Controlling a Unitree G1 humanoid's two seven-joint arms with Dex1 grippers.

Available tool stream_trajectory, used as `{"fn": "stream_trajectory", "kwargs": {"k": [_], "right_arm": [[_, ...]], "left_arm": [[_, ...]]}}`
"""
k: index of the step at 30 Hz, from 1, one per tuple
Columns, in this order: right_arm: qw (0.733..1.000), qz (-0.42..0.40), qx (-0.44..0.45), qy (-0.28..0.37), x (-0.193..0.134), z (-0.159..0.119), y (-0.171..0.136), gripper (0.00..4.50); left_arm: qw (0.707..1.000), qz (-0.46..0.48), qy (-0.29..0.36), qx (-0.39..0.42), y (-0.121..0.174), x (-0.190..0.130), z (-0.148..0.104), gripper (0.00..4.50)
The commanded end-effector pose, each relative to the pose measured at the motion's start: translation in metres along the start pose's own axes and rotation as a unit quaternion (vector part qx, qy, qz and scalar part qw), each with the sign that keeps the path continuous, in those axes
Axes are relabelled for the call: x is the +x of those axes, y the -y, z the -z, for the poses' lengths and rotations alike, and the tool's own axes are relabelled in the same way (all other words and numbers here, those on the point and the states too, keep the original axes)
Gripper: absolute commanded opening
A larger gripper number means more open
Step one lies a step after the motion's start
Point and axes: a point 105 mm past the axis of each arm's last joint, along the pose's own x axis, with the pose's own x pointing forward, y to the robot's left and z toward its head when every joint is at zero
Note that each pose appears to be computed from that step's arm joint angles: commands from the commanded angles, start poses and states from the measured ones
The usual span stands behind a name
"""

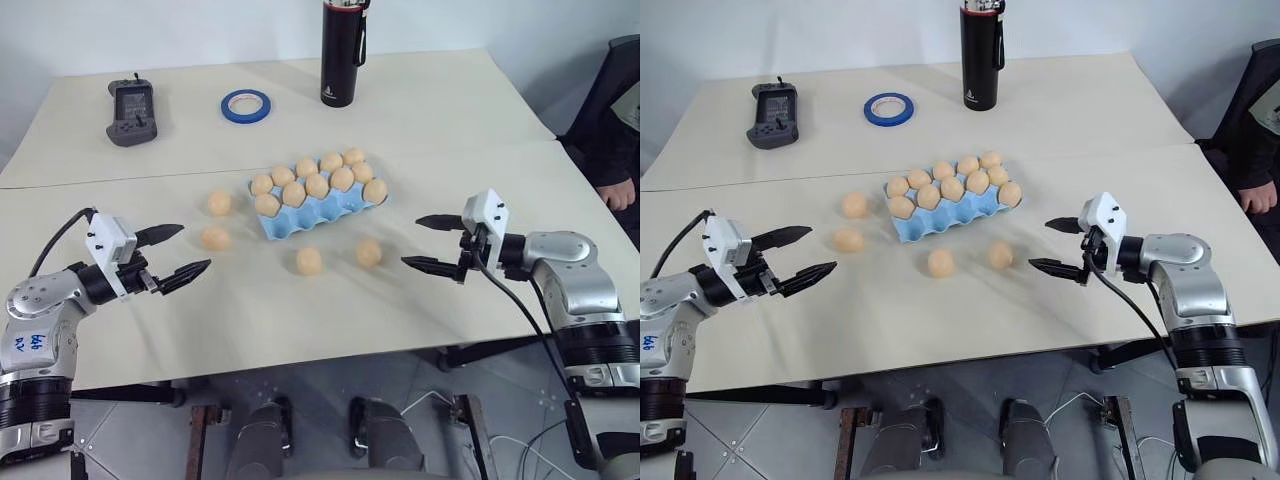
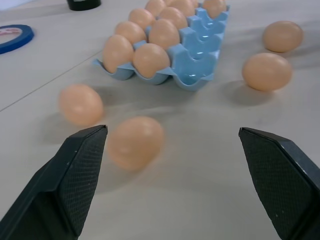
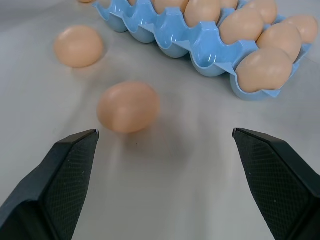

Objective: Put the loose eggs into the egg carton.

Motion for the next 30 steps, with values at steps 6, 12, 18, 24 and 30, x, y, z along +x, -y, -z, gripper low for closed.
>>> {"fn": "stream_trajectory", "kwargs": {"k": [6, 12, 18, 24, 30], "right_arm": [[0.999, 0.033, -0.015, 0.026, -0.004, -0.016, 0.008, 4.5], [0.997, 0.073, -0.004, 0.034, -0.013, -0.025, 0.006, 4.5], [0.989, 0.139, 0.03, 0.034, -0.028, -0.03, -0.001, 4.5], [0.982, 0.176, 0.065, 0.025, -0.027, -0.034, -0.026, 4.5], [0.981, 0.171, 0.091, 0.027, 0.008, -0.033, -0.037, 4.5]], "left_arm": [[1.0, -0.015, 0.001, 0.012, -0.009, 0.002, -0.008, 4.48], [1.0, -0.018, -0.005, 0.007, -0.012, 0.004, -0.013, 4.48], [1.0, 0.023, 0.005, -0.011, -0.006, 0.008, -0.017, 4.48], [0.994, 0.089, 0.057, -0.004, 0.004, 0.011, -0.026, 4.48], [0.985, 0.15, 0.09, 0.006, 0.019, 0.01, -0.026, 4.48]]}}
